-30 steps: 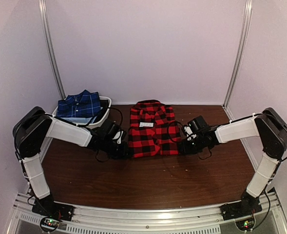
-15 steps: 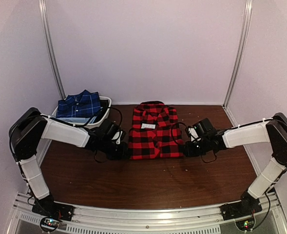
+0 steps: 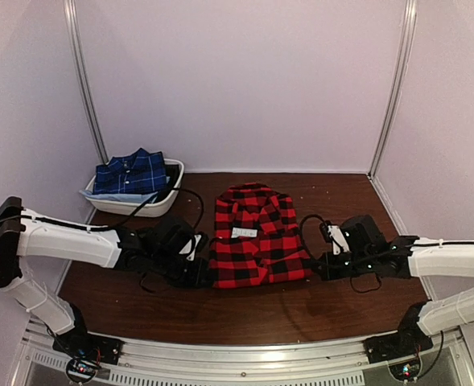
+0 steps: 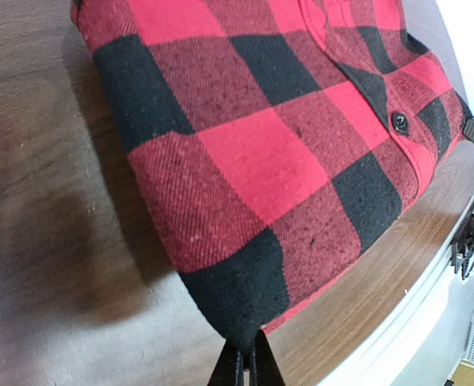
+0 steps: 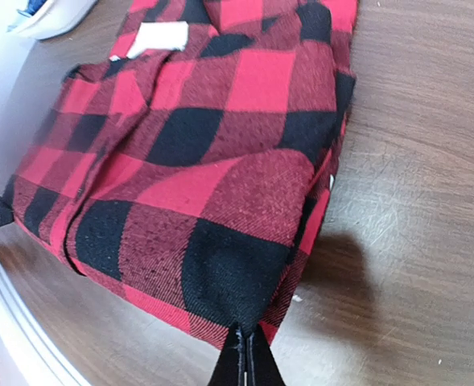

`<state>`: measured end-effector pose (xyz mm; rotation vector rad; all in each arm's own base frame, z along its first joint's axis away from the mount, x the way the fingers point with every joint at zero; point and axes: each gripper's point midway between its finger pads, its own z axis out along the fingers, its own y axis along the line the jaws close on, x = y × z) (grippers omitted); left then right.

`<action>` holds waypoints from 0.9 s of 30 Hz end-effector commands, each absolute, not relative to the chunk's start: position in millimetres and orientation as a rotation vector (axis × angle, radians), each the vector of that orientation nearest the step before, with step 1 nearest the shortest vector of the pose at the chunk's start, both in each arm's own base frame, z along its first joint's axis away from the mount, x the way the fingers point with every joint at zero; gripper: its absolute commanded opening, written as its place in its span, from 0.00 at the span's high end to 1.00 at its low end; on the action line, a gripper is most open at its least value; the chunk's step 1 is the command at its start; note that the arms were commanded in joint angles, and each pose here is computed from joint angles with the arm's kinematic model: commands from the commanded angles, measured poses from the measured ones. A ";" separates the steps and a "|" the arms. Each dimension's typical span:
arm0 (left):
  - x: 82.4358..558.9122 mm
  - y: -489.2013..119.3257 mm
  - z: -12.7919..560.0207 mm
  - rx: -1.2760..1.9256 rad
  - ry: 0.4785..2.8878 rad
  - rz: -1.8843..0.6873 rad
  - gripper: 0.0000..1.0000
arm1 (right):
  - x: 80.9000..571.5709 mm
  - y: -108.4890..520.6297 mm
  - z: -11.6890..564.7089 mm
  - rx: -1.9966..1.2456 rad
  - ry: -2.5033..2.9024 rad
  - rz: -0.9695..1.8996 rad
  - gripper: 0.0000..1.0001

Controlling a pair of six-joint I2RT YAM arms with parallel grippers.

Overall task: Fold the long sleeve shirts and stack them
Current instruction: Pick up the 2/3-rectangle-folded shirt from the center of the board, then fold the 2/3-rectangle-folded shirt at the center of the board.

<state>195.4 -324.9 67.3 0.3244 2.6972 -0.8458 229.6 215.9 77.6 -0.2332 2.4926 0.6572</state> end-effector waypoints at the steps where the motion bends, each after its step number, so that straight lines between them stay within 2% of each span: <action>1: 191.9 -314.9 81.8 0.259 2.682 -0.804 1.00 | 219.6 203.0 86.0 -0.171 2.489 0.613 1.00; 7: 203.9 -326.4 128.0 0.318 2.617 -0.817 1.00 | 227.0 215.3 132.8 -0.210 2.413 0.676 1.00; 10: 231.4 -334.1 150.6 0.352 2.584 -0.873 1.00 | 247.8 234.4 164.9 -0.250 2.366 0.762 1.00; 13: 274.2 -339.0 163.3 0.373 2.554 -0.944 1.00 | 292.4 242.9 179.0 -0.237 2.345 0.761 1.00; 16: 334.1 -346.6 170.1 0.401 2.497 -1.012 1.00 | 362.9 240.3 189.0 -0.159 2.285 0.780 1.00; 20: 440.1 -362.8 150.4 0.368 2.412 -1.145 1.00 | 461.9 228.1 156.6 -0.017 2.305 0.758 1.00; 23: 500.6 -371.2 120.5 0.313 2.394 -1.190 1.00 | 522.9 226.1 119.8 0.051 2.326 0.750 1.00; 27: 531.7 -375.7 65.5 0.223 2.449 -1.204 1.00 | 560.4 225.2 55.8 0.105 2.428 0.716 1.00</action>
